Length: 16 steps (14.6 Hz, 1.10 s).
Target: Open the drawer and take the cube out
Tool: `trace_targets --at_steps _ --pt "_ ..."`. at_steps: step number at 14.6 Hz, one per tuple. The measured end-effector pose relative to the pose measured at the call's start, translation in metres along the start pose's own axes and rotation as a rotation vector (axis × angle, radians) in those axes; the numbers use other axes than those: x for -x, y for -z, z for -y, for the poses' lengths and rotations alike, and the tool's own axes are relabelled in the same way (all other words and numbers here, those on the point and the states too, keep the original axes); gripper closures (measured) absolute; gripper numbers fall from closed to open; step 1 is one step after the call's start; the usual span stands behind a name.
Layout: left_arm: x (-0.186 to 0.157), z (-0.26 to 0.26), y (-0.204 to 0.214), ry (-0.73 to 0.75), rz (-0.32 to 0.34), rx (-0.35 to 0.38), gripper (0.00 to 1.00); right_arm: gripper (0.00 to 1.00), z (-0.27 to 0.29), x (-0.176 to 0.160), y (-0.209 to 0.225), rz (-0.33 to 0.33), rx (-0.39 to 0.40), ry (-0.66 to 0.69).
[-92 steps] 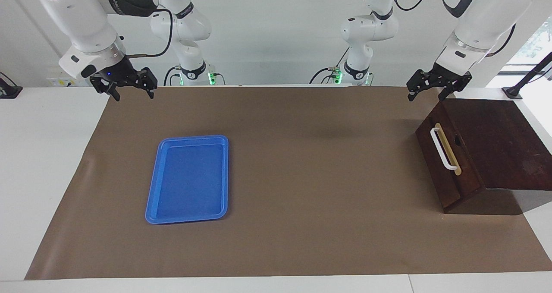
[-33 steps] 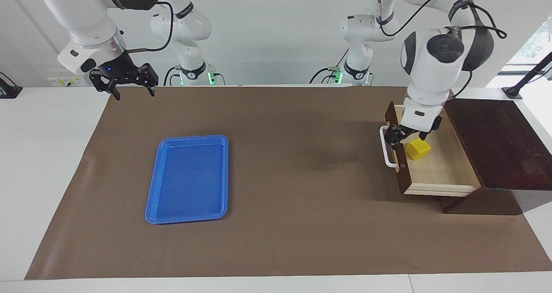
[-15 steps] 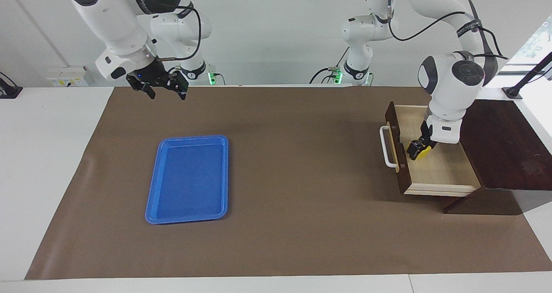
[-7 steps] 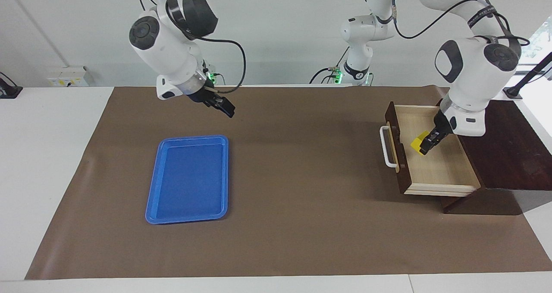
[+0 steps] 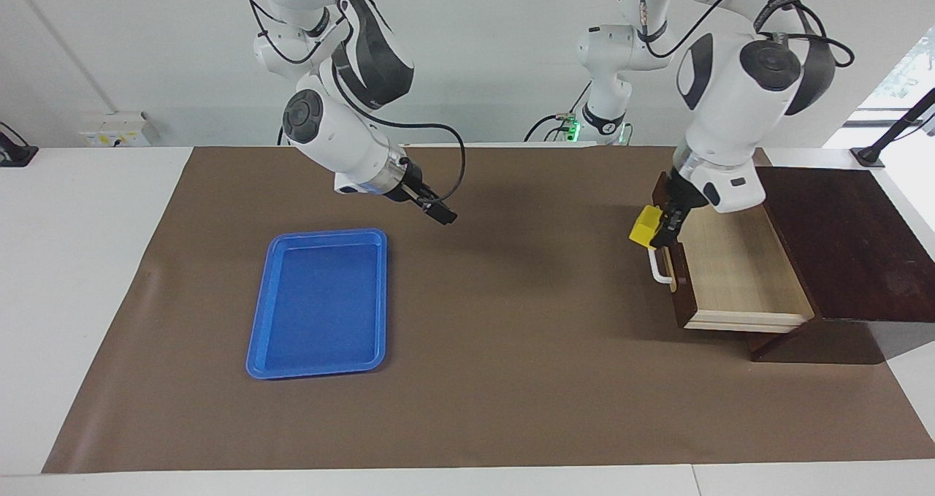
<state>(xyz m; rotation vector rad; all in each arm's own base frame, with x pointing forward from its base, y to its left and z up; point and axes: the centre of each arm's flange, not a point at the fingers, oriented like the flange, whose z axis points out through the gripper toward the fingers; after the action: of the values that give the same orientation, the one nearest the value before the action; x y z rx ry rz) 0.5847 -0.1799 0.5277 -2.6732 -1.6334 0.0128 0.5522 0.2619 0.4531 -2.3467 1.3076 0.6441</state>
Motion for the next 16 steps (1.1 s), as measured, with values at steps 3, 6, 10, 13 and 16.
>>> trace_targets --at_steps 3,6,10,13,16 --pt "0.042 -0.001 -0.018 0.219 -0.003 0.007 0.45 0.00 0.009 0.002 -0.022 0.061 -0.053 -0.117" --pt "0.085 0.007 -0.038 0.417 0.002 0.052 0.45 0.00 0.018 0.004 -0.054 0.095 -0.060 -0.176" --pt "0.120 0.016 -0.041 0.605 0.018 0.090 0.45 0.00 0.029 0.005 -0.087 0.171 -0.064 -0.258" --pt "0.140 0.020 -0.052 0.749 0.020 0.072 0.45 0.00 0.038 0.014 -0.105 0.165 -0.074 -0.279" --pt "0.162 0.027 -0.071 0.797 0.015 0.056 0.45 0.00 0.043 0.042 -0.129 0.146 -0.085 -0.264"
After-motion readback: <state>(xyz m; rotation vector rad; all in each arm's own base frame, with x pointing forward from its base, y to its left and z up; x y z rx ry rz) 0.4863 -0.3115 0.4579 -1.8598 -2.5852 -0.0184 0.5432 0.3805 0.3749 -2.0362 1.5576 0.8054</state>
